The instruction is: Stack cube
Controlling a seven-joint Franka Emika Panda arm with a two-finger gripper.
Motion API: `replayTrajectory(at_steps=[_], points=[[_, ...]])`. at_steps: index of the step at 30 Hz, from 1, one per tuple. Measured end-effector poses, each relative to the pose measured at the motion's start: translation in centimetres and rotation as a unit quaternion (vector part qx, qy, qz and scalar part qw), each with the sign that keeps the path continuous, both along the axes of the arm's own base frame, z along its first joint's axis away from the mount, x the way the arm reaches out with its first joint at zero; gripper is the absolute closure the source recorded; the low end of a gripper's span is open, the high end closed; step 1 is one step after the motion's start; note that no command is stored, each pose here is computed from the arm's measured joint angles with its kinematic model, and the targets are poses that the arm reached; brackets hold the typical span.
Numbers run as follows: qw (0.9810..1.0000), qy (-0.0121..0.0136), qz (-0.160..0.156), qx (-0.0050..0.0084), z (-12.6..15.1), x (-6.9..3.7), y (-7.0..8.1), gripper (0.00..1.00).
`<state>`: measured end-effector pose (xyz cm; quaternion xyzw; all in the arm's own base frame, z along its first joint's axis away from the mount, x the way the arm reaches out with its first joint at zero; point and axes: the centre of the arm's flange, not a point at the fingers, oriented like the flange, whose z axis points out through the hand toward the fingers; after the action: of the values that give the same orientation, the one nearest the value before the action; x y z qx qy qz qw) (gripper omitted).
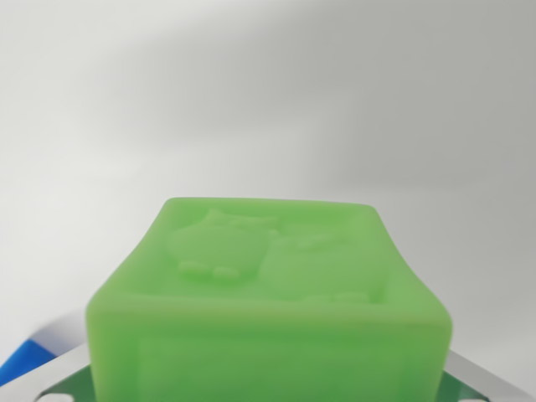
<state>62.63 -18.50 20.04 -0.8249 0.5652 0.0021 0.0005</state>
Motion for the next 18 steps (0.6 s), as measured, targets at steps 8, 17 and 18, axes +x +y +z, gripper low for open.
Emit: replayTrajectory(at_steps=[8, 17, 18], points=[[0.9995, -0.0002, 0.03, 0.0002, 0.3, -0.4, 1.1, 1.0], [0.998, -0.0001, 0.063, 0.0002, 0.6, -0.9, 2.3, 1.0], [0.9977, -0.0002, 0.067, 0.0001, 0.6, -0.9, 2.5, 1.0]])
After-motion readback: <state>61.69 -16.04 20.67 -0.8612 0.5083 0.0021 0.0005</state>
